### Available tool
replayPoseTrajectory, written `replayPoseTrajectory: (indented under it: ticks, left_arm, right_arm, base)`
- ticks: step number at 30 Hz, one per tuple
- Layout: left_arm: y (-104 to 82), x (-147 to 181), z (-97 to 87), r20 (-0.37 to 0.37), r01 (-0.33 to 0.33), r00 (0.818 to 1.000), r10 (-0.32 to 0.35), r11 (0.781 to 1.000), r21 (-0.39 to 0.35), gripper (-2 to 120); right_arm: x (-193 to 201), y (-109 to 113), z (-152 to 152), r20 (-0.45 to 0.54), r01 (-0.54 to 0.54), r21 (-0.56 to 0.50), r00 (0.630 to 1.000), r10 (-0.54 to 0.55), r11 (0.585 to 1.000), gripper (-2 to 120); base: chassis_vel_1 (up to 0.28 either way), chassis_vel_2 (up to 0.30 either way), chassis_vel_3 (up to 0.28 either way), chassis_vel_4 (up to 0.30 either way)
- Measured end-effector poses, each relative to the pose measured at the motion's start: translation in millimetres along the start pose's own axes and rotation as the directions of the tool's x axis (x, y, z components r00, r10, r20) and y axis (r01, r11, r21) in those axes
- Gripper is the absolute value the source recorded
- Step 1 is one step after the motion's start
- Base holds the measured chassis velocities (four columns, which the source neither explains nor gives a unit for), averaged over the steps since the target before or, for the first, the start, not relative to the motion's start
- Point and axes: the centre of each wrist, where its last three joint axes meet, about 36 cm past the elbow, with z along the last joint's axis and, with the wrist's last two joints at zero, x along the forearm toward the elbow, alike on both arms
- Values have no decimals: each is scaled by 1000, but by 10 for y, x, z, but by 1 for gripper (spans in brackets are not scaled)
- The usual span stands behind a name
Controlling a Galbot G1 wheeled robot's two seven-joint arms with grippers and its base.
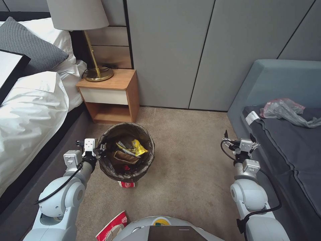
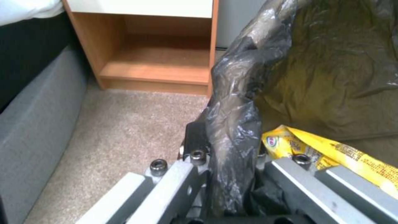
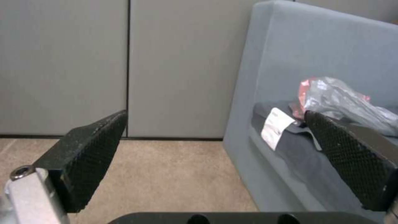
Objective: Pick up the trash bin, then pick up the garbage from the floor and place it into the trash bin.
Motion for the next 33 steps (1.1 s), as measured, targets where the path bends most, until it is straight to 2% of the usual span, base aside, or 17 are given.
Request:
replayPoseTrajectory:
  ticks: [33]
  left_arm:
    - [13,20,-9,1,-1,1000,1,1000,2,0]
  right_arm:
    - [-40,30,8,-3,16,3,1000,-16,1000,100]
  base:
    - [0,0,0,0]
